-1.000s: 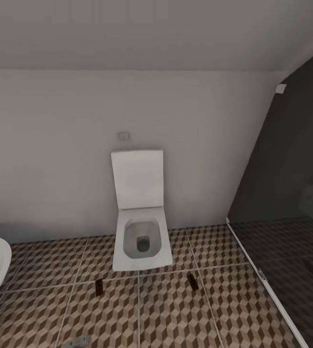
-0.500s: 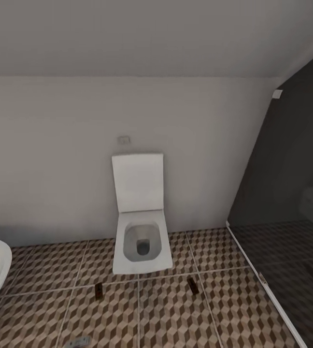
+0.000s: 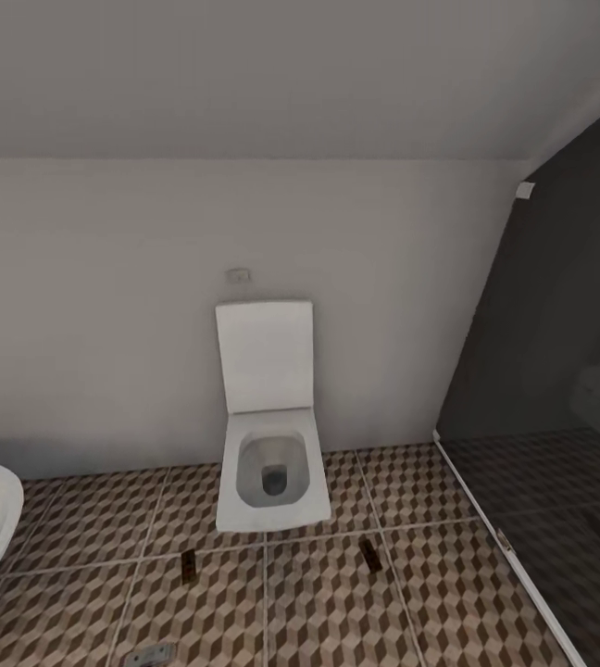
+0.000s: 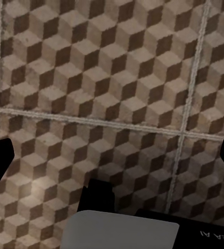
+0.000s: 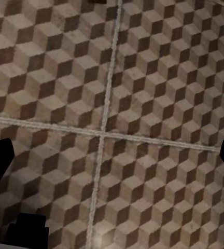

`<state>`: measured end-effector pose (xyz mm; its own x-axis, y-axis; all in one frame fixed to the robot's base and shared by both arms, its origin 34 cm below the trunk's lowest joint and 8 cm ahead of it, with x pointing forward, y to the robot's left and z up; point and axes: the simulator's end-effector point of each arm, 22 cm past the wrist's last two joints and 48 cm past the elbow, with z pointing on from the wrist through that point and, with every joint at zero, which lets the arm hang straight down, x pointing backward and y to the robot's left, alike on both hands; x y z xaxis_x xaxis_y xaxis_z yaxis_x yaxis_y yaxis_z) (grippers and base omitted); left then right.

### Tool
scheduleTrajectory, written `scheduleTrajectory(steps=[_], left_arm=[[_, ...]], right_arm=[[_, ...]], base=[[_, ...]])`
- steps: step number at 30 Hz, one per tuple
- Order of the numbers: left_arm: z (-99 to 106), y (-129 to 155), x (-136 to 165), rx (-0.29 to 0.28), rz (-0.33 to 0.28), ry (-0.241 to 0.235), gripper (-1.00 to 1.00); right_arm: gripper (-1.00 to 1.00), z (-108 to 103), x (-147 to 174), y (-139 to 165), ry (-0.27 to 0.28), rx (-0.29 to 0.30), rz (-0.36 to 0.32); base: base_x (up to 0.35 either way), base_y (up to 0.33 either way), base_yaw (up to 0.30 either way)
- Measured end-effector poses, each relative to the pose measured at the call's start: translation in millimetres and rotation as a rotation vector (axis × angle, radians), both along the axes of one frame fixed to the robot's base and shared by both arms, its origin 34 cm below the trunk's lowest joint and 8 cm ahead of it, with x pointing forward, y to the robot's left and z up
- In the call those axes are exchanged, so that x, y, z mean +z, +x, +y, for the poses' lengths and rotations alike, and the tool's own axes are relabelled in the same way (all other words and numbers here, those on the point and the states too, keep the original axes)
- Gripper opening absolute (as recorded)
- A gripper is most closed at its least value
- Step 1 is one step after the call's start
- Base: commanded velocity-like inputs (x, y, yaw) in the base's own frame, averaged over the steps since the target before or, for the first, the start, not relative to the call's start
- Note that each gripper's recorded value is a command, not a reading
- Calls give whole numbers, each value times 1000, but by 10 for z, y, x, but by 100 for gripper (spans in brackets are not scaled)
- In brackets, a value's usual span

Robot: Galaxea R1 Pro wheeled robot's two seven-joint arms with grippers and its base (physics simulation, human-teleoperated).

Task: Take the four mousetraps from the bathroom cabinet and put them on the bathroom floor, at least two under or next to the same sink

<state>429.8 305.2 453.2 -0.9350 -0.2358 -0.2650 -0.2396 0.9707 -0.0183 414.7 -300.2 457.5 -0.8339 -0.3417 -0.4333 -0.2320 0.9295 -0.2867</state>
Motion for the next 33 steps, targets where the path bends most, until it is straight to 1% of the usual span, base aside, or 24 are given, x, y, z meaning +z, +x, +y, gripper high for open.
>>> scheduleTrajectory(steps=[11, 22, 33], left_arm=[[1, 41, 34, 0, -11, 0, 100], [1, 45, 37, 0, -13, 1, 100], [1, 45, 38, 0, -13, 0, 100]], right_arm=[[100, -15, 19, 6, -3, -4, -1], [100, -109, -24, -182, -16, -9, 27], [100, -69, -48, -268, -11, -6, 38]], base=[[0, 0, 6], [0, 0, 1], [0, 0, 0]])
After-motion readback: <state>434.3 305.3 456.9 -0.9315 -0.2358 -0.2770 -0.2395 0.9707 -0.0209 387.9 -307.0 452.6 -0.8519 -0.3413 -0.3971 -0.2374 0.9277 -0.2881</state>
